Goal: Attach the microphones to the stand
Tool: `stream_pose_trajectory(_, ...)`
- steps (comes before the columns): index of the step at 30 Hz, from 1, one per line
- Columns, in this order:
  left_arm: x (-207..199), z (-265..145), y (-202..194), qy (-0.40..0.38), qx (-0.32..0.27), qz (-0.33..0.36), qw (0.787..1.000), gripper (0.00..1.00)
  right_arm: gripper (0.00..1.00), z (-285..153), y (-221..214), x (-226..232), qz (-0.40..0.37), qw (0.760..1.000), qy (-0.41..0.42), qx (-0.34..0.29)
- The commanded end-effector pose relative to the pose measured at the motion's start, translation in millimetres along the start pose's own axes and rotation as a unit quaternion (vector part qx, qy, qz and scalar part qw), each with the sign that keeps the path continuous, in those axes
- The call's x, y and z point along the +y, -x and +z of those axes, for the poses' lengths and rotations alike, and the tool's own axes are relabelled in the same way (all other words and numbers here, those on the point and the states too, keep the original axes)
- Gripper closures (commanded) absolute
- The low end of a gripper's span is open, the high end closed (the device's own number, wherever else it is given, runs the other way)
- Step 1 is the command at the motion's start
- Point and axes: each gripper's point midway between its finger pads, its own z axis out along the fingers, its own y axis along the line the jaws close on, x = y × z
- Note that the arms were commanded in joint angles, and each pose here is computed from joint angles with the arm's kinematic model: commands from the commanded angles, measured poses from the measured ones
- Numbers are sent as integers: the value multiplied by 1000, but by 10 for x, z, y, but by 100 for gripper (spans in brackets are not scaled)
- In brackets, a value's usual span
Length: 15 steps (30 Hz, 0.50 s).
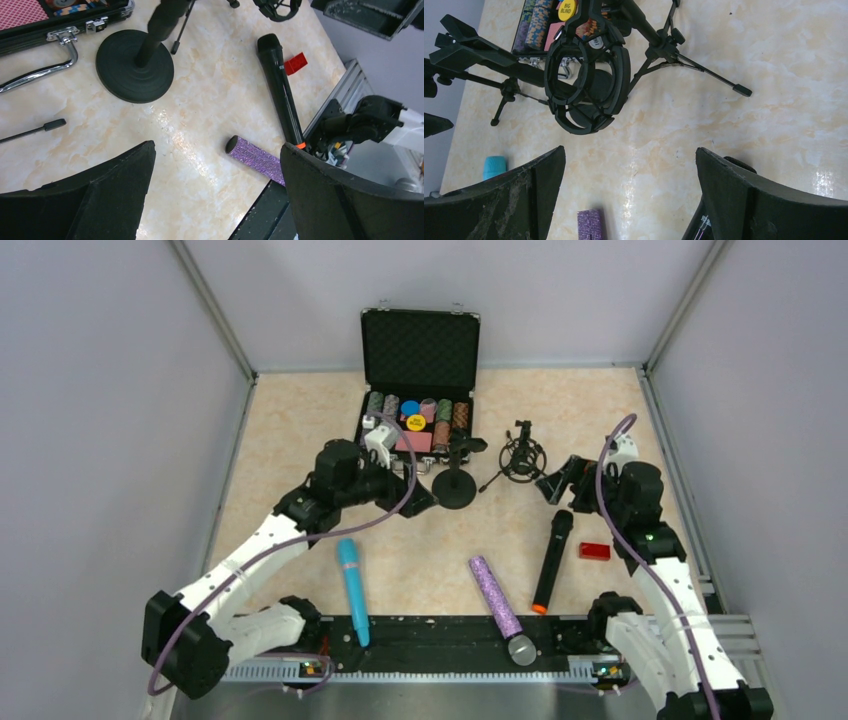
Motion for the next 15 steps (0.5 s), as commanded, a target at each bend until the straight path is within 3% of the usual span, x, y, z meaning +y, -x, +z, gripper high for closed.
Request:
stream_pose_trajectory(1,-158,95,90,-4,-18,80,997,1,1,-34,49,31,-1,1000,7,-13)
stream_pose_trajectory(6,-512,186,-113,-71,-13,192,979,1,1,-39,50,59,-2,1000,15,-13)
stream_pose_trajectory(11,-813,266,-310,-132,-24,290,948,1,1,-38,43,83,-2,1000,22,-11)
stream_pose_trajectory(15,-917,405,-514,-143,-1,359,922,1,1,-31,-17,58,0,1000,20,-6)
